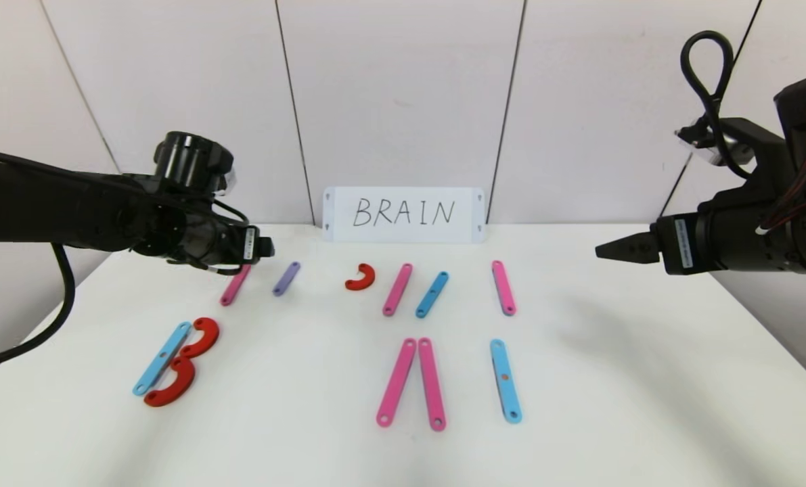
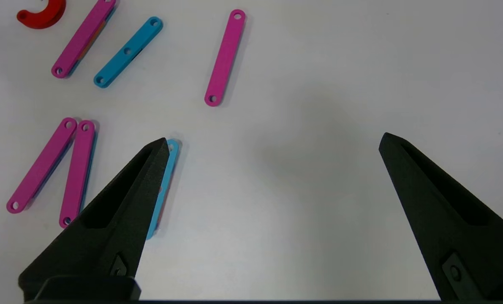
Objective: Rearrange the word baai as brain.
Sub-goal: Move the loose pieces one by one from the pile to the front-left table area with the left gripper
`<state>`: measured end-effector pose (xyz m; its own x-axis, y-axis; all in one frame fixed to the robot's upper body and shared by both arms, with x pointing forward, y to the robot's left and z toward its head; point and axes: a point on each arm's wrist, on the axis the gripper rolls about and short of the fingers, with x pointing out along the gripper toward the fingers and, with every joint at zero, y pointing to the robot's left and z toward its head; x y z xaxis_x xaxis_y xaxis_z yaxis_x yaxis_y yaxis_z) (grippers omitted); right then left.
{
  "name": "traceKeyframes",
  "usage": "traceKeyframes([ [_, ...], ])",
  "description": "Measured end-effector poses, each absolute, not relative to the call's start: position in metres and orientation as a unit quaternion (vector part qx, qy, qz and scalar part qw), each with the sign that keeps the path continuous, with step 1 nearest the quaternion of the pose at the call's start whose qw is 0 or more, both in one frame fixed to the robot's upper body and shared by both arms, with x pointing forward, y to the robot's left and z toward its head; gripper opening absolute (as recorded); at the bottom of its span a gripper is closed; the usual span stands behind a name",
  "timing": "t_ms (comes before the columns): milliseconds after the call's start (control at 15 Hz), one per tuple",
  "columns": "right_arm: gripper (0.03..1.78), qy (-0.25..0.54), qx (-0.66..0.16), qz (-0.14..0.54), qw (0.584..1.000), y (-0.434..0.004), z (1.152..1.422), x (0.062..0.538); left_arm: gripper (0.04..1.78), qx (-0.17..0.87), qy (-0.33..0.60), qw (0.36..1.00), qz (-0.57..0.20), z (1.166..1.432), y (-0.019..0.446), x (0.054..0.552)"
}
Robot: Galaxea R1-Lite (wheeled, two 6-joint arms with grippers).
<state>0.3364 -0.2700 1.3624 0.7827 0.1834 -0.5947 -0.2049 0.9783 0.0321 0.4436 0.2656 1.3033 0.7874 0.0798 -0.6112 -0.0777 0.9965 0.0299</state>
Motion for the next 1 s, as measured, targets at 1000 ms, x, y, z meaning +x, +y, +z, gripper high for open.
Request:
traceKeyframes([
  [1000, 1.74, 0.317, -0.018, 0.104, 0.943, -0.269, 1.36, 0.337, 1.75, -0.042, 0.353, 0.934, 0.038, 1.248, 0.318, 0.496],
])
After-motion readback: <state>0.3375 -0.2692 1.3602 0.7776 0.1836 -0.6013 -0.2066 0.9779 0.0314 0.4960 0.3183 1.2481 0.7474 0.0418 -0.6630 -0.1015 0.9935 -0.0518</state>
